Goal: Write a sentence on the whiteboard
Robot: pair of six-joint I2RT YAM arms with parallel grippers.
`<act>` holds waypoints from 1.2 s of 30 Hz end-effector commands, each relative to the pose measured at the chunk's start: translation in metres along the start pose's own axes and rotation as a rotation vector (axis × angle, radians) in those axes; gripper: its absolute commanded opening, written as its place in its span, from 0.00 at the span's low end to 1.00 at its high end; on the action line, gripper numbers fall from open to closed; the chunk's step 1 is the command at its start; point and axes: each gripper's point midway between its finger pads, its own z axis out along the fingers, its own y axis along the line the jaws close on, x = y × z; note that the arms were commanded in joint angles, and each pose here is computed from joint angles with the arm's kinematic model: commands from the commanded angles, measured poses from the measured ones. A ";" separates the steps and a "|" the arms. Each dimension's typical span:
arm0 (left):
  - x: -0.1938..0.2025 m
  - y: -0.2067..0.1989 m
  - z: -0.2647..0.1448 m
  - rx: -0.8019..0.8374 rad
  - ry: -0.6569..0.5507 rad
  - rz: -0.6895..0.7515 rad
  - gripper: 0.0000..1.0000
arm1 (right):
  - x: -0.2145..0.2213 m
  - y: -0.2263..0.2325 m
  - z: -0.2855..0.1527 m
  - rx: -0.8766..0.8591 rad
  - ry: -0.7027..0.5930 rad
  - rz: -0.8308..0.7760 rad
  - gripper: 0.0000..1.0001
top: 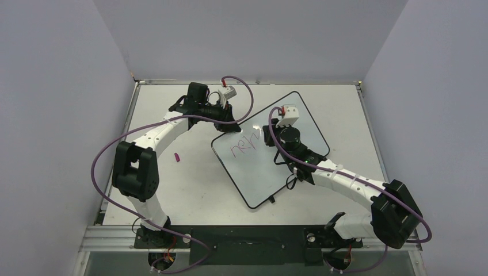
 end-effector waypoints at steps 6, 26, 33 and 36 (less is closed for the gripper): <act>0.008 -0.018 0.005 0.060 0.041 0.012 0.00 | -0.020 0.006 -0.001 -0.021 -0.044 0.009 0.00; 0.007 -0.017 0.004 0.055 0.040 0.015 0.00 | 0.024 0.009 -0.019 -0.058 0.030 0.057 0.00; 0.007 -0.018 0.004 0.054 0.039 0.016 0.00 | 0.023 0.014 -0.030 -0.069 0.022 0.067 0.00; 0.007 -0.017 0.004 0.055 0.039 0.016 0.00 | 0.004 0.015 -0.038 -0.073 -0.018 0.082 0.00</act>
